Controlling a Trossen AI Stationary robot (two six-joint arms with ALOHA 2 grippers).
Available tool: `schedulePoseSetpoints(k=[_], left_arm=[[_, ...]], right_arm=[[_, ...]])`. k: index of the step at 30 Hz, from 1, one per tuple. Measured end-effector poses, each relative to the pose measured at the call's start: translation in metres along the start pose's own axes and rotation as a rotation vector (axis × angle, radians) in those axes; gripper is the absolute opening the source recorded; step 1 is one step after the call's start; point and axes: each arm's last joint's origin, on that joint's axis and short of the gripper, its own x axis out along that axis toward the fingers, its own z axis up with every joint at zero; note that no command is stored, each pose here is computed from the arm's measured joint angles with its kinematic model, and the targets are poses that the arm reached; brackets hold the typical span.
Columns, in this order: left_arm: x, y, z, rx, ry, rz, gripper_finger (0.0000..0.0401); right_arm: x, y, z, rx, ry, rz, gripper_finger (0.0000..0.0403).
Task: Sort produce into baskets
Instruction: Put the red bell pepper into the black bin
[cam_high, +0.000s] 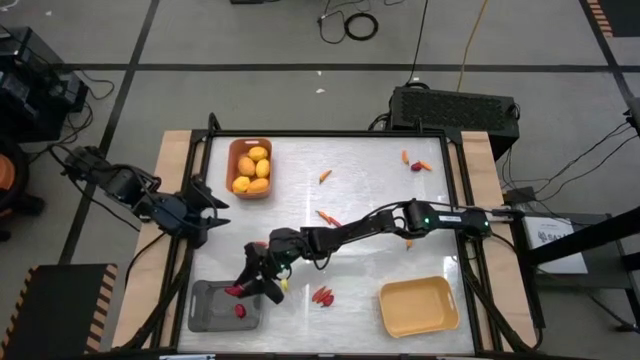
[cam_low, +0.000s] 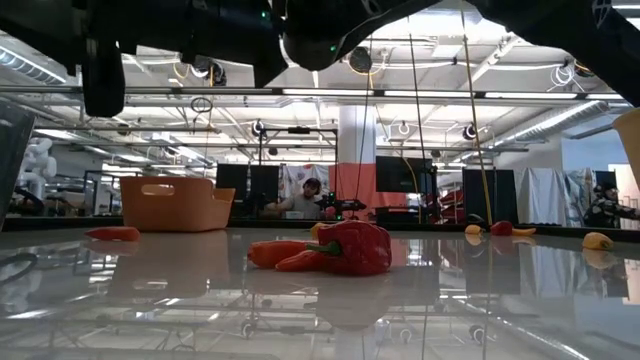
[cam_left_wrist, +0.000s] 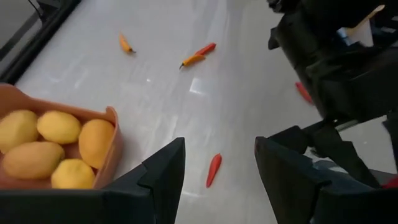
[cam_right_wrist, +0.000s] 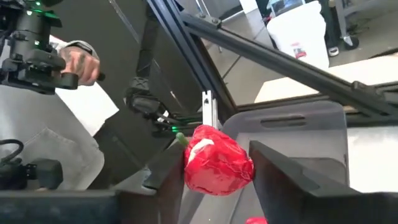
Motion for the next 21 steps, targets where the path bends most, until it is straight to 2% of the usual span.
schedulePoseSetpoints(k=[6, 13, 18, 21], left_arm=[[0.015, -0.003, -0.009, -0.041, 0.022, -0.009, 0.0201], [0.014, -0.006, -0.005, -0.065, -0.023, -0.041, 0.0201], [0.014, -0.007, -0.003, -0.074, -0.04, -0.053, 0.0201], [0.014, -0.008, -0.001, -0.078, -0.053, -0.061, 0.0201]], right_arm=[[-0.002, -0.003, 0.001, 0.003, 0.025, 0.033, 0.0211], [-0.01, -0.012, 0.006, 0.022, 0.071, 0.092, 0.0218], [-0.024, -0.017, 0.02, 0.214, 0.159, 0.108, 0.0212], [-0.033, -0.013, 0.029, 0.28, 0.228, 0.098, 0.021]])
